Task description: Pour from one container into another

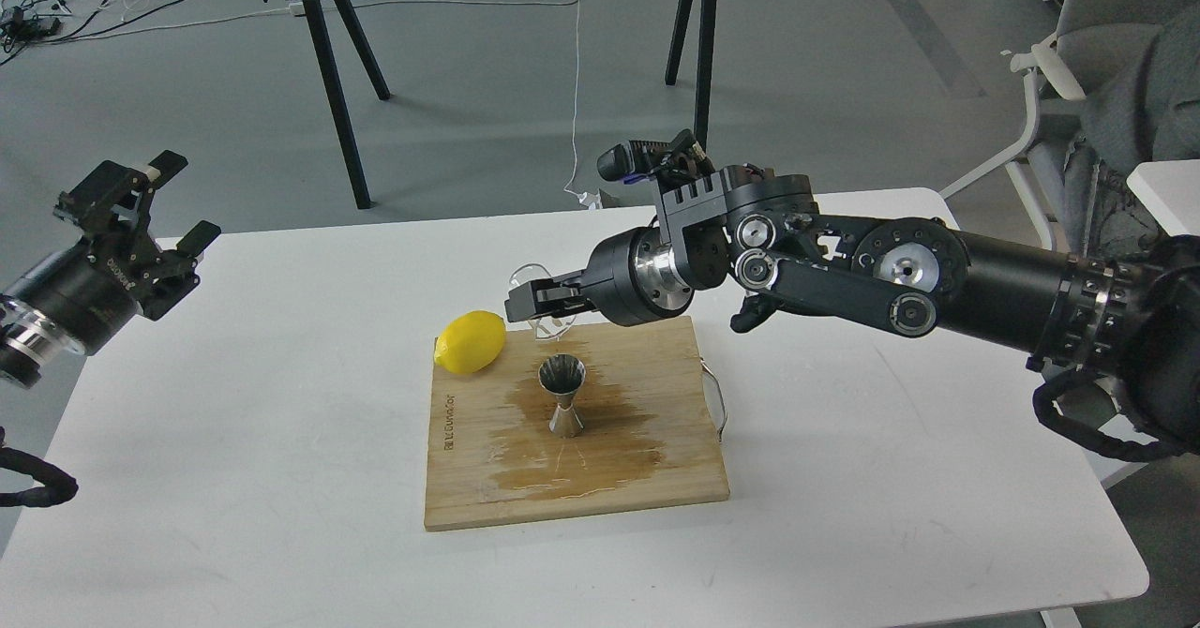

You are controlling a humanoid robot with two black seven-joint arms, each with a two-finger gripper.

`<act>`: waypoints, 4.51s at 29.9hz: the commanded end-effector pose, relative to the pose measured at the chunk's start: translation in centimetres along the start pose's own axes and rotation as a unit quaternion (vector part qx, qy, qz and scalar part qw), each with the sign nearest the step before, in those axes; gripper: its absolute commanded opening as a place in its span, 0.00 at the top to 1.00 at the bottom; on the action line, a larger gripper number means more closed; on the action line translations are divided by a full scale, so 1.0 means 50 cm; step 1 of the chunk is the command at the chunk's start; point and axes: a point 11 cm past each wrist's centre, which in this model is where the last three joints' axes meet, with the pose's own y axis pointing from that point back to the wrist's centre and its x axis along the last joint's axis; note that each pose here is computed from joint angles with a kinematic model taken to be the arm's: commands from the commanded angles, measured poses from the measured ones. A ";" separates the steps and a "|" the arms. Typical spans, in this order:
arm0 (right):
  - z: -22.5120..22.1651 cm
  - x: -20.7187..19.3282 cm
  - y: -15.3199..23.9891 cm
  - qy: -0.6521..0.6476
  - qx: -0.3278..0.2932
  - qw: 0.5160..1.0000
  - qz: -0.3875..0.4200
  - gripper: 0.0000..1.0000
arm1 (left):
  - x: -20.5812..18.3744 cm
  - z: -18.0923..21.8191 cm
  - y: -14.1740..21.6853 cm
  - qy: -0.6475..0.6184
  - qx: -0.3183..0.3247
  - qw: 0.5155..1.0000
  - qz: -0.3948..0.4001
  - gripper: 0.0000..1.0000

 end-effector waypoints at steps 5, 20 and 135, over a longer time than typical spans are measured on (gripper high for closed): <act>0.003 0.001 0.008 0.023 0.005 1.000 0.005 0.68 | 0.001 0.001 0.000 -0.001 0.000 1.000 0.000 0.01; 0.017 -0.005 0.011 0.062 -0.001 0.998 0.006 0.69 | 0.000 0.000 0.000 0.000 0.000 1.000 0.000 0.01; 0.593 -0.328 0.150 -0.917 0.166 0.052 0.360 0.59 | -0.022 -0.019 -0.007 0.009 0.004 1.000 -0.009 0.01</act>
